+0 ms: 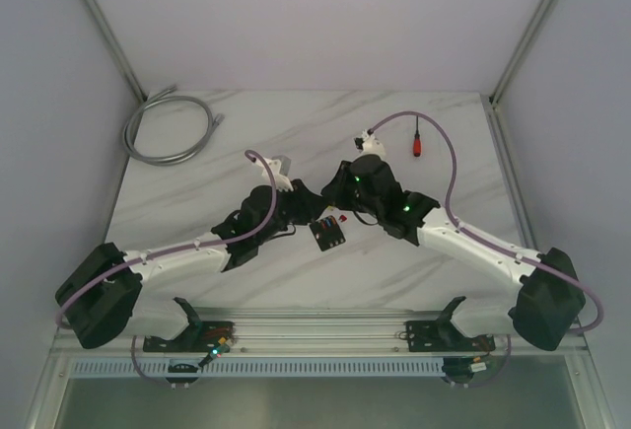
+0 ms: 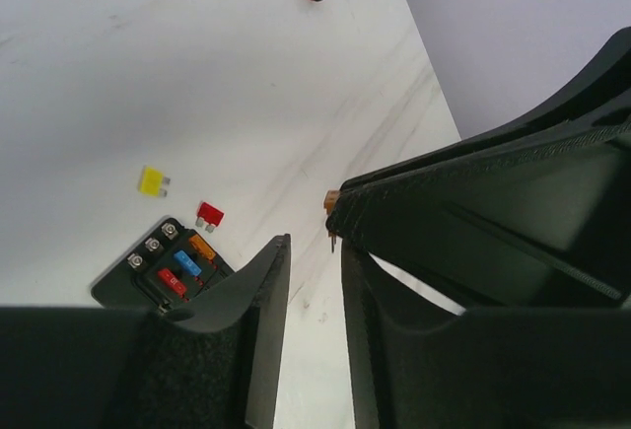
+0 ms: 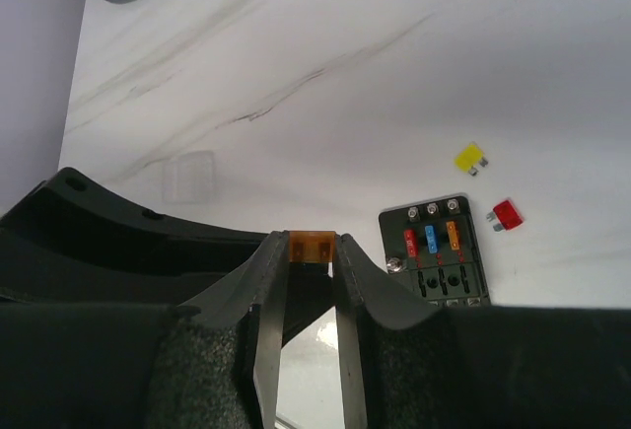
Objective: Snap on the fuse box
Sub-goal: Pick up the fuse from the center of the board.
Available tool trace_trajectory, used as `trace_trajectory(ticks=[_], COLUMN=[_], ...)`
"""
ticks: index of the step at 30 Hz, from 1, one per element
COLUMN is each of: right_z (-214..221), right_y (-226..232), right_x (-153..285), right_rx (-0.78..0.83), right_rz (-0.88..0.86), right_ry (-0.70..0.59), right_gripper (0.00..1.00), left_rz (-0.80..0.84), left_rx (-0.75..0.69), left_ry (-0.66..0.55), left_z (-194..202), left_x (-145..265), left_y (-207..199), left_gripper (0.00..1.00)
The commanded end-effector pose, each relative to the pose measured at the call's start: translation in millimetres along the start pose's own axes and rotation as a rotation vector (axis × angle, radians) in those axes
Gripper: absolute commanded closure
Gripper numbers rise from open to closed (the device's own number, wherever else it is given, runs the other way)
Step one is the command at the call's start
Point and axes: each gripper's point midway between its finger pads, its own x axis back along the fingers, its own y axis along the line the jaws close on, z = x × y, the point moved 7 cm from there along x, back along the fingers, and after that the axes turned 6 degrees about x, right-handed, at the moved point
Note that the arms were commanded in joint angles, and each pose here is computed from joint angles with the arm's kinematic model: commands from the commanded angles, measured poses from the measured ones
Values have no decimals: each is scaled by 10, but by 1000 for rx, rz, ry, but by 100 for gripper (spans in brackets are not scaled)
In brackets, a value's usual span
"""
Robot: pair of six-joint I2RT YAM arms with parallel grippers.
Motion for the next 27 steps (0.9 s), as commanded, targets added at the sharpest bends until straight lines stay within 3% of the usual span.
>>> trace_trajectory(ticks=[1,6,19,24,27], right_z=[26,69,153,120,38], right_y=[39,54,56,46,34], right_x=[22,20,4,43,112], right_rx=[-31,-38,-55,-58,-31], right_rz=[-26,-34,-52,-47,-50], right_ry=[-19,-11,-1,-26,-62], right_gripper=[77,77,76,69,55], left_rz=[48,63,56,44,17], left_rx=[-16,-19,-39,-81,-134], left_ry=[-44,-61,-71,-52,-26], left_z=[-104,-139,-143,-116,-96], left_x=[-50,-28,13,11,11], left_y=[-150,-180,-148,-109,-58], left_gripper=[65,70,100,100,100])
